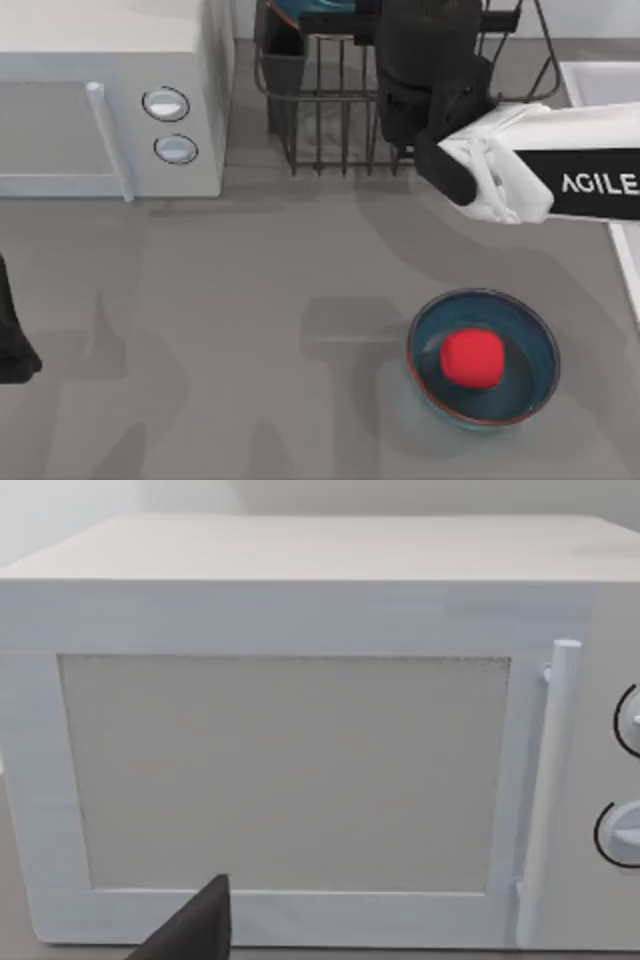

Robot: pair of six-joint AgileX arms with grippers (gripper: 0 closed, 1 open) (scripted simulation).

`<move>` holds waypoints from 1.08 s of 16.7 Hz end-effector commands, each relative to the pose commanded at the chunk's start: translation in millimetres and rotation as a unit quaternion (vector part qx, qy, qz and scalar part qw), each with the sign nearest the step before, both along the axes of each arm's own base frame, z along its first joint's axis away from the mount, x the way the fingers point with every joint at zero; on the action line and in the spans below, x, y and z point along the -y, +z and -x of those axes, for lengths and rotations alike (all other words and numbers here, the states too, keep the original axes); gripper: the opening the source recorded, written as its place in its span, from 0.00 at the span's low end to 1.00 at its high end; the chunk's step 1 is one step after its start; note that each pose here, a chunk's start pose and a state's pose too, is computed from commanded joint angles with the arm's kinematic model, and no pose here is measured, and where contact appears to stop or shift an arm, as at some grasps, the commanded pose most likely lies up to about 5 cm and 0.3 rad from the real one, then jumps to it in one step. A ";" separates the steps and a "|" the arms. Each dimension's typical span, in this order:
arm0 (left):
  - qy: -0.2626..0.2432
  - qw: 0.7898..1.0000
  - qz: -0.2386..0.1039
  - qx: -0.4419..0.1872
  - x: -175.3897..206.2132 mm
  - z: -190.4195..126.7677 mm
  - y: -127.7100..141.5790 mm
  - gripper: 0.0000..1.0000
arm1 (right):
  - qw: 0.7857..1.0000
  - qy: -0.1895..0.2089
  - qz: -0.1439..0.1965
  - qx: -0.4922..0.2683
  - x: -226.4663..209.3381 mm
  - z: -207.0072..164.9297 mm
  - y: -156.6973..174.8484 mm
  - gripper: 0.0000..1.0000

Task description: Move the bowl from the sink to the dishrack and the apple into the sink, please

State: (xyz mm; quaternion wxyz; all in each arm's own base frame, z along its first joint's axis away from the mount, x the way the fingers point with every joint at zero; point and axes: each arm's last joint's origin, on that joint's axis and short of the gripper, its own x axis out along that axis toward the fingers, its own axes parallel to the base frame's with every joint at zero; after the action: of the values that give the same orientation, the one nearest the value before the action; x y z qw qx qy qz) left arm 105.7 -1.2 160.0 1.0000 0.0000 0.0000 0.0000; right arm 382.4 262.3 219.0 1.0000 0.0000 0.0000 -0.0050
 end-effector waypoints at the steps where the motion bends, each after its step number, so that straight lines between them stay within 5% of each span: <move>1: 0.000 1.000 0.000 0.000 0.0 0.0 0.0 1.00 | 1.000 0.000 0.000 0.000 0.0 0.0 0.0 0.00; 3: 0.000 1.000 0.000 0.000 0.0 0.0 0.0 1.00 | 1.000 0.000 0.000 0.000 0.0 0.0 0.0 0.00; 16: 0.000 1.000 0.000 0.000 0.0 0.0 0.0 1.00 | 1.000 0.000 0.000 0.000 0.0 0.0 0.0 0.98; 18: 0.000 1.000 0.000 0.000 0.0 0.0 0.0 1.00 | 1.000 0.000 0.000 0.000 0.0 0.0 0.0 1.00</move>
State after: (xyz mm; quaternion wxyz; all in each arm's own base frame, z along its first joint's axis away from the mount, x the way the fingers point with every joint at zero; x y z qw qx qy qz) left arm 105.7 -1.2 160.0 1.0000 0.0000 0.0000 0.0000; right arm 382.4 262.3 219.0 1.0000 0.0000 0.0000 -0.0050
